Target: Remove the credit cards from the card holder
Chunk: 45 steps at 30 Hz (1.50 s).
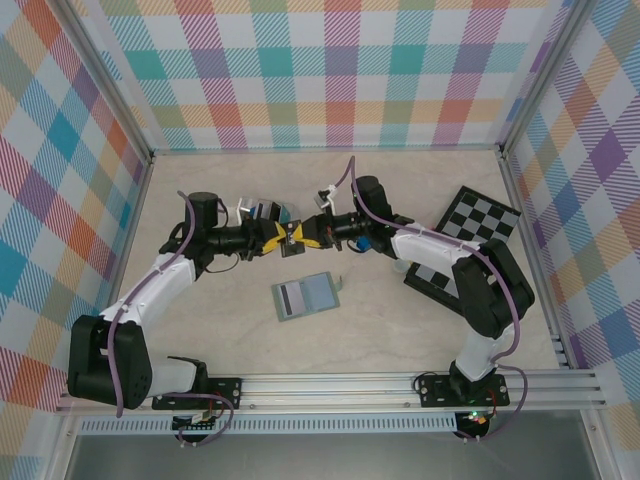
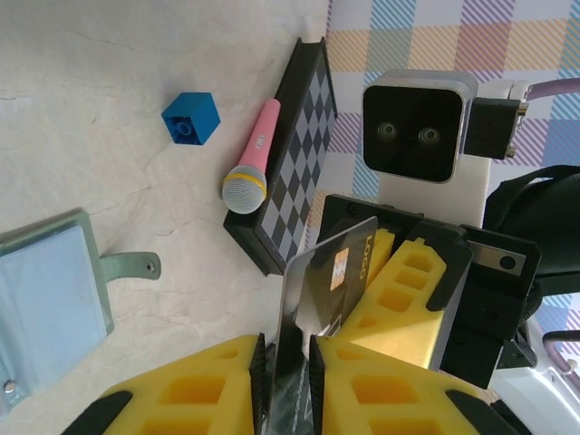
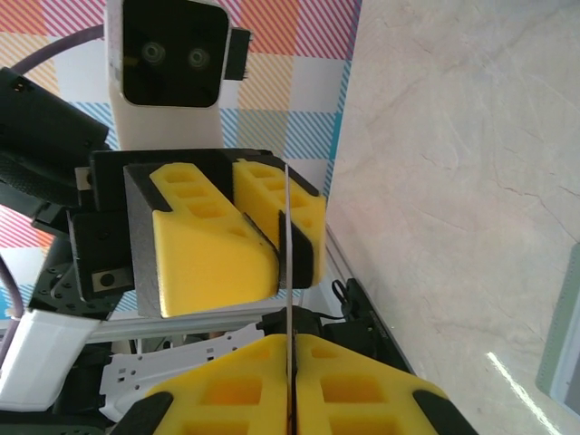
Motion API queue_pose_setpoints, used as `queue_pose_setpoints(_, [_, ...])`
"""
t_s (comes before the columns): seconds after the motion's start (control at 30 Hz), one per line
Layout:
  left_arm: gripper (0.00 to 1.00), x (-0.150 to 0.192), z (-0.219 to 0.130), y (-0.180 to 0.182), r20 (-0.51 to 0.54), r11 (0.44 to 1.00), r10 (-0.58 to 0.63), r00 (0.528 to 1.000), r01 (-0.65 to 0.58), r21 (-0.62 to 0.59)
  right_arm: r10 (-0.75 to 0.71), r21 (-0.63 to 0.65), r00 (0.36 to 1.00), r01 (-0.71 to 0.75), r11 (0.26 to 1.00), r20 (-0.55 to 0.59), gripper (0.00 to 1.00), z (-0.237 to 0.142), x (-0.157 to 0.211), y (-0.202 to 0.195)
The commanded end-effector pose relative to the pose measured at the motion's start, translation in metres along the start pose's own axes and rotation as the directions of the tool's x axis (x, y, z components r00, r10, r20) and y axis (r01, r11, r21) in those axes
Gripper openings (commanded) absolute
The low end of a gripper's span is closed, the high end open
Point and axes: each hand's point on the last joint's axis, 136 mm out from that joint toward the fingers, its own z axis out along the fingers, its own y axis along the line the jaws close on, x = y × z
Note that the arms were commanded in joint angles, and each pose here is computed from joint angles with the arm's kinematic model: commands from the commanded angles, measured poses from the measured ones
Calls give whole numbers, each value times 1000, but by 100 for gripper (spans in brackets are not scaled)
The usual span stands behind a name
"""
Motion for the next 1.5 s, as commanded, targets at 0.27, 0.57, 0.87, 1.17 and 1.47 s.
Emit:
queue_pose_setpoints(0.27, [16,-3,0,-18,14,995,23,1000,-24,92,-20,-70,1000,19,997,-15,9,3,0,22])
queue_pose_setpoints(0.57, [0,-16,-9,-13,50,989,123,991,-118,-89,15,159,999,-22,987,41,44,-11,-3,-17])
queue_pose_setpoints(0.87, [0,-73,-36,28,30,769,387,922,-304,-562,-32,449,989,-35,893,142,88,-55,-7,-57])
queue_pose_setpoints(1.17, [0,-129,-26,34,-61,610,531,845,-431,-665,-73,575,983,-38,817,168,100,-77,-1,-75])
queue_pose_setpoints(1.47, [0,-161,8,58,-125,614,467,875,-423,-666,-52,589,983,-64,806,178,100,-80,1,-82])
